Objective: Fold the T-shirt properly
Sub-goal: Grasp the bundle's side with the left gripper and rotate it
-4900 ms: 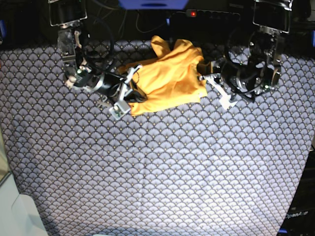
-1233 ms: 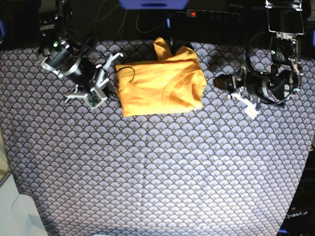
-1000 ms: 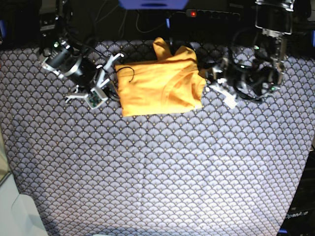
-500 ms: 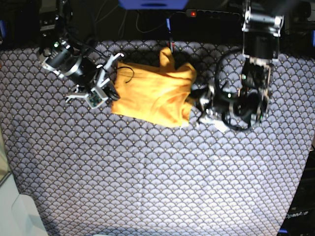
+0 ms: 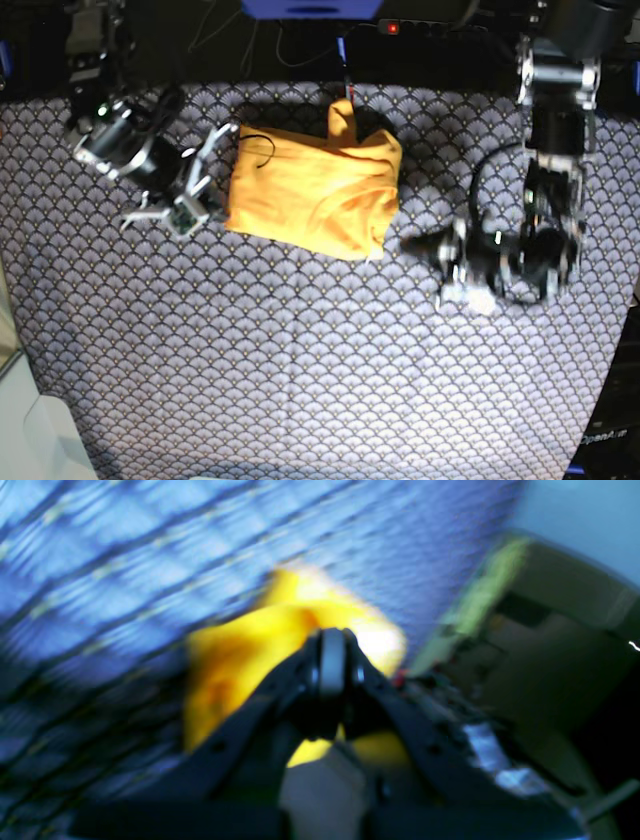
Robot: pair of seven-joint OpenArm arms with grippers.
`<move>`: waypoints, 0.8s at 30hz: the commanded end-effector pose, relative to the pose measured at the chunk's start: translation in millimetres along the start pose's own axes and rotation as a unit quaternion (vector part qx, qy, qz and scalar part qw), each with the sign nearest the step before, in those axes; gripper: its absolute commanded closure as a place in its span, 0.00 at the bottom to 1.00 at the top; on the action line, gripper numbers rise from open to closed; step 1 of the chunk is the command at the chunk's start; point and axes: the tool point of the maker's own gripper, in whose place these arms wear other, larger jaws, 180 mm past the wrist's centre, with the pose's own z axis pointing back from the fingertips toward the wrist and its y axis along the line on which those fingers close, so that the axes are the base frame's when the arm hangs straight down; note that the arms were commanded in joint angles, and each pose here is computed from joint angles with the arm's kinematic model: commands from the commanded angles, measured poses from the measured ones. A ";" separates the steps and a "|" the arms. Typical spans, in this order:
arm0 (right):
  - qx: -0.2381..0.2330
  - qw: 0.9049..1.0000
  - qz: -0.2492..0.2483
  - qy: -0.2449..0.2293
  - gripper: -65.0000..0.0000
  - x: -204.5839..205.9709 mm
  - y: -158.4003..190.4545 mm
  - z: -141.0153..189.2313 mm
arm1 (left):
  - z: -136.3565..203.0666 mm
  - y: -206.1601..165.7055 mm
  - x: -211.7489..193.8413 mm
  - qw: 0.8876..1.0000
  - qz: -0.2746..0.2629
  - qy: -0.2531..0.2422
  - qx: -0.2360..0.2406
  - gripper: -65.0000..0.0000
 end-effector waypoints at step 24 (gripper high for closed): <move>0.032 0.998 -0.052 0.034 1.00 -31.8 -38.6 -75.3 | -30.7 15.7 -71.9 0.994 -0.057 0.080 0.041 1.00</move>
